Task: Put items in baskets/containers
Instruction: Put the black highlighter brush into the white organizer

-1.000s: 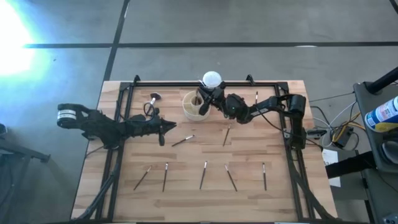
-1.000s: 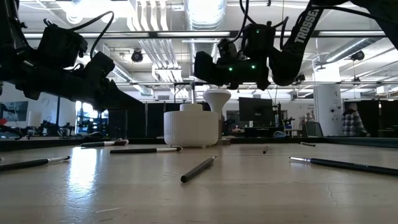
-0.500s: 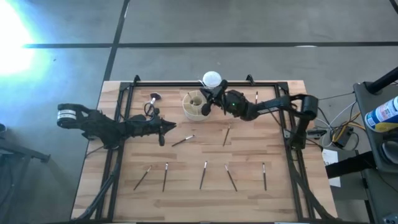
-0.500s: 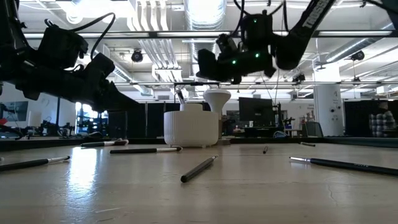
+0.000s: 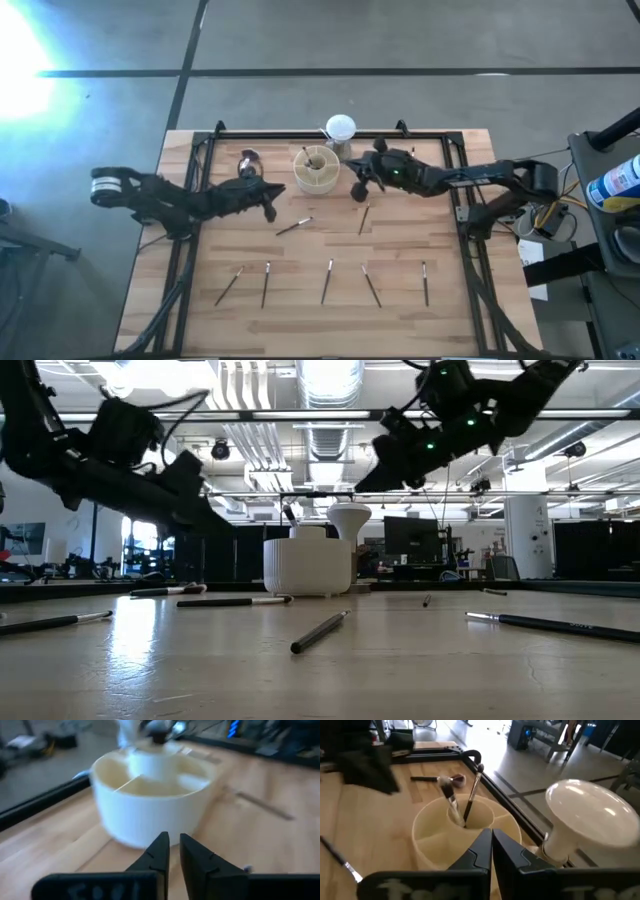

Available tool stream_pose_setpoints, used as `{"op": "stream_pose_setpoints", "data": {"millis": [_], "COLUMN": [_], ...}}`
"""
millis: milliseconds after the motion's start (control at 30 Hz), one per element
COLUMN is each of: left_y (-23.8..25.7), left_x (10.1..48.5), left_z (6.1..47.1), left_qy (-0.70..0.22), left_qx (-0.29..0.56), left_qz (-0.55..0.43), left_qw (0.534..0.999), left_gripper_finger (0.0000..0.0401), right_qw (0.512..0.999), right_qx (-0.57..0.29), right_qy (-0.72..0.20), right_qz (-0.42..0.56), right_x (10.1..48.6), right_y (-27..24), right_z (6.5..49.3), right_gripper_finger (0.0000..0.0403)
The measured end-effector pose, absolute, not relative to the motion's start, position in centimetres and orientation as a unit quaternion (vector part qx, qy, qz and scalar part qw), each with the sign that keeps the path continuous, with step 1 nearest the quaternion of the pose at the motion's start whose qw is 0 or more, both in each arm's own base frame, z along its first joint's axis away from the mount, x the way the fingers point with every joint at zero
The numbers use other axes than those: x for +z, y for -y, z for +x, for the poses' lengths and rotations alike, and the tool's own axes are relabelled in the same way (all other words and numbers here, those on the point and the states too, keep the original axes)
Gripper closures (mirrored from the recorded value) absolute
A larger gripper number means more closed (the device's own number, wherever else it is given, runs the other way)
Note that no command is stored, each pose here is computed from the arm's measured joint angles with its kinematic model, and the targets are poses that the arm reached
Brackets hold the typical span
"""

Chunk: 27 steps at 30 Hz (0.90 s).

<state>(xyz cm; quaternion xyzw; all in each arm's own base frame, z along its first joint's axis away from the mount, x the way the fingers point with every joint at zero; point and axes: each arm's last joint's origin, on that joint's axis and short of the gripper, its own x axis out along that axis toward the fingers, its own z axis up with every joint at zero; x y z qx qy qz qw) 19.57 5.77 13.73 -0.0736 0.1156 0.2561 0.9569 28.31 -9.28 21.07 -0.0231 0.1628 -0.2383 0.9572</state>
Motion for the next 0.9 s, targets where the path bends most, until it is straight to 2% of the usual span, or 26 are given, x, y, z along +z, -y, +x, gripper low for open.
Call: {"op": "stream_pose_setpoints", "data": {"millis": [133,300,433,533,667,900], "left_y": [-7.9,-10.9,-13.2,-14.6,-15.7,-17.2], "left_x": [14.3,16.0,17.7,18.5,18.2,17.0], "left_z": [20.1,20.5,20.4,20.0,18.9,17.0], "left_qy": [-0.176,-0.270,-0.311,-0.335,-0.361,-0.373], "left_qx": [0.306,0.363,0.419,0.445,0.468,0.481], "left_qz": [-0.106,-0.129,-0.150,-0.161,-0.179,-0.226], "left_qw": [0.929,0.882,0.840,0.815,0.786,0.760], "left_gripper_finger": [0.0397,0.0400,0.0398,0.0381,0.0338,0.0281], "right_qw": [0.961,0.966,0.968,0.969,0.969,0.969], "right_qx": [-0.237,-0.240,-0.241,-0.242,-0.242,-0.241], "right_qy": [-0.138,-0.089,-0.062,-0.052,-0.048,-0.049], "right_qz": [-0.025,-0.034,-0.031,-0.027,-0.027,-0.029], "right_x": [20.7,21.2,22.0,22.2,22.2,22.2], "right_y": [8.5,7.8,7.4,7.2,7.1,7.1], "right_z": [26.1,23.9,22.6,21.9,21.5,21.5], "right_gripper_finger": [0.0394,0.0394,0.0394,0.0394,0.0394,0.0394]}}
